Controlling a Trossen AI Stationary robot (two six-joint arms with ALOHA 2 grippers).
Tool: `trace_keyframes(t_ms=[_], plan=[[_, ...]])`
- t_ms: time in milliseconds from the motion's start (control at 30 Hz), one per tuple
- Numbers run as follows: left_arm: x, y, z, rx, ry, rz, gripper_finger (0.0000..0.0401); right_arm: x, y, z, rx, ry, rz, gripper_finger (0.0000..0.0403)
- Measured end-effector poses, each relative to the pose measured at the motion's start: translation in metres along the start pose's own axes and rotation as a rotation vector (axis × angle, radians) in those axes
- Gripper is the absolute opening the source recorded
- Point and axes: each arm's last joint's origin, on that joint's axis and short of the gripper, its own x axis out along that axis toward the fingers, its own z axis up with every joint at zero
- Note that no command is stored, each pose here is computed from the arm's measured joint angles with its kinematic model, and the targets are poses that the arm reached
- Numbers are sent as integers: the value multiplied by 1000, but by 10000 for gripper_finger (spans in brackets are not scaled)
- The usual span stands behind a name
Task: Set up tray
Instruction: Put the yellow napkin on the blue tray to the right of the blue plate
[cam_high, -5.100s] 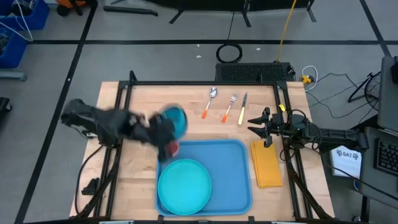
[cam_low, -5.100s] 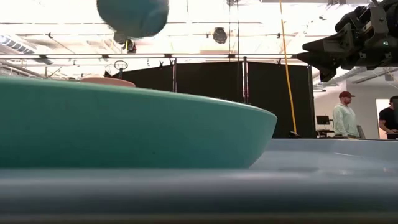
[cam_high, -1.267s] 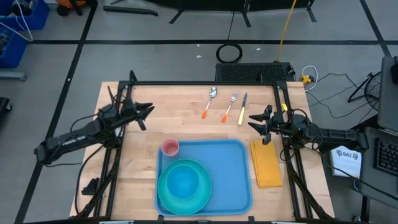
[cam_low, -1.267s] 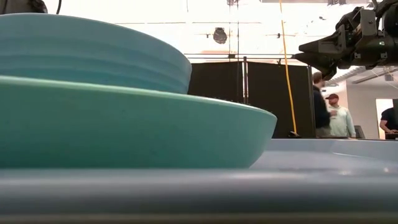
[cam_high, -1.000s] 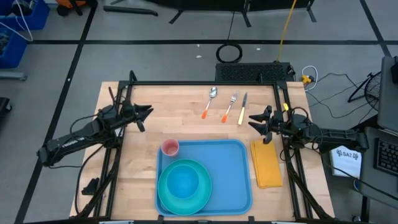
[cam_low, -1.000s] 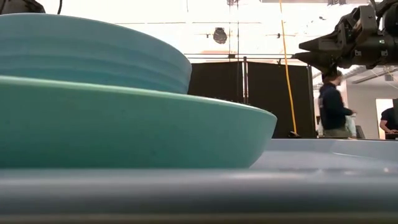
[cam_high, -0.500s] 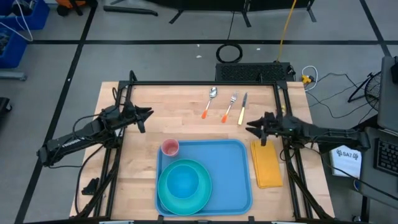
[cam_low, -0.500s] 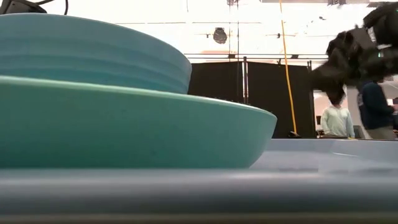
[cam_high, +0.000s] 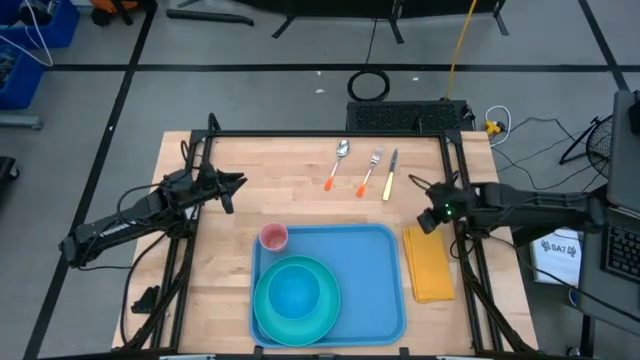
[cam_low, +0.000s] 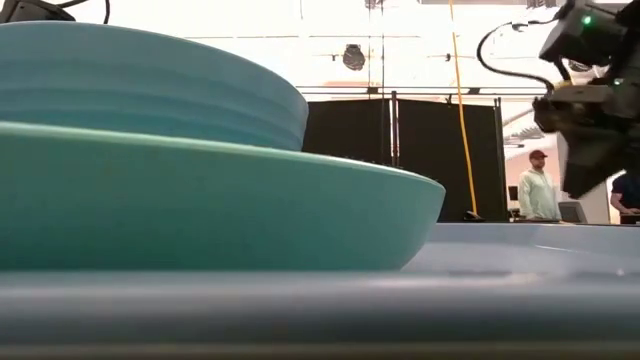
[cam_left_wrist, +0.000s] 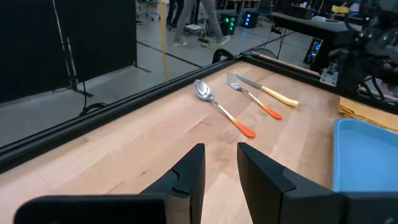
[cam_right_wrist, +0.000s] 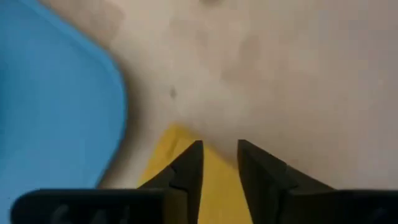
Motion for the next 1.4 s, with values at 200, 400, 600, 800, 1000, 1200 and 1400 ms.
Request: trace_keyframes(t_ms=[200,400,600,800,1000,1200,1400], plan=[[0,0,0,0,0,0,97,14,2,-10,23,221,19,9],[0,0,0,0,0,0,97,21,6,-19,32,330,-68,1],[0,0,0,0,-1,-1,97,33,13,-25,42,386,-177,0],[0,0,0,1,-1,-1,97,50,19,-24,23,379,-258,0],[0,0,0,1,0,-2,97,65,24,-14,3,204,-291,0],[0,0,0,1,-1,-1,97,69,26,-5,-22,102,-275,0],[0,0,0,1,-1,-1,97,65,25,-1,-65,16,-275,3]])
